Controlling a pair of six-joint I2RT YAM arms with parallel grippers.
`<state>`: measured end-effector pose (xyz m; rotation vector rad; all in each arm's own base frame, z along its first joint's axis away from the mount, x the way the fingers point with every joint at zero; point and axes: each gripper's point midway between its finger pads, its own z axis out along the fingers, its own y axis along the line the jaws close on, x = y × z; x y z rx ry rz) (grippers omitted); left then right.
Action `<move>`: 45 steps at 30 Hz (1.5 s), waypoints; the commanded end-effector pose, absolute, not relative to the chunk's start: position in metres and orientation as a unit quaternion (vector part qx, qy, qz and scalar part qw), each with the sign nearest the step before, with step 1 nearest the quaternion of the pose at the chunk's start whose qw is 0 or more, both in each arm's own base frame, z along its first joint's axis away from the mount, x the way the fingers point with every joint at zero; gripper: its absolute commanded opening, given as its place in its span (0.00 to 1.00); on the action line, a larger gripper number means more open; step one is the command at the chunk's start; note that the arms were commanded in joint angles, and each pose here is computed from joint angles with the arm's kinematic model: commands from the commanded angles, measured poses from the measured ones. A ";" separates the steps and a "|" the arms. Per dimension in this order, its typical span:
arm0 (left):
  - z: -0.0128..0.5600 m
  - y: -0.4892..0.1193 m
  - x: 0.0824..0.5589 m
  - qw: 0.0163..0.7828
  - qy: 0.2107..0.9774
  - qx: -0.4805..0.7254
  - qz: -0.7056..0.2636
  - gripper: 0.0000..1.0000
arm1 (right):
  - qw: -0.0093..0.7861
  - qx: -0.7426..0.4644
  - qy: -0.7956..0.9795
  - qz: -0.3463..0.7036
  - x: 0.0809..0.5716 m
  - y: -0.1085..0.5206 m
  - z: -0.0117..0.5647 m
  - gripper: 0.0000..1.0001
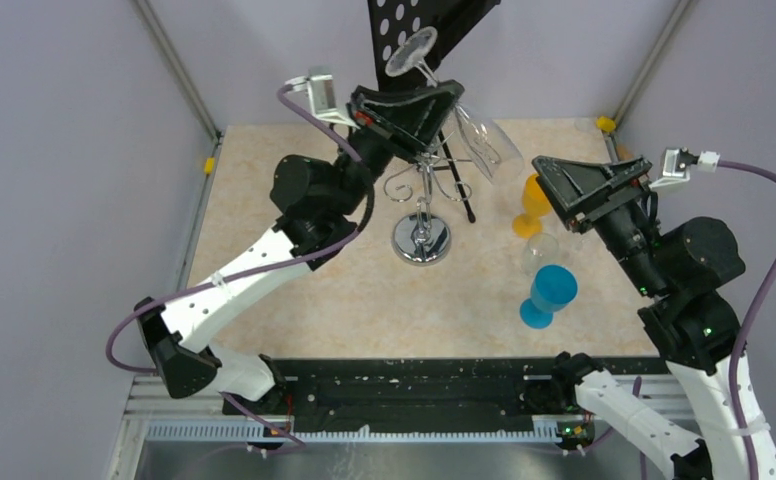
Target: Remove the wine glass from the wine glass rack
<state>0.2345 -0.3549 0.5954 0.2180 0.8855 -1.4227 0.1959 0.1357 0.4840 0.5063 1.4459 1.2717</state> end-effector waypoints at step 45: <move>0.656 -0.305 0.157 0.649 0.277 0.141 -0.694 0.60 | 0.576 -0.026 0.411 0.706 0.136 0.178 0.614 0.00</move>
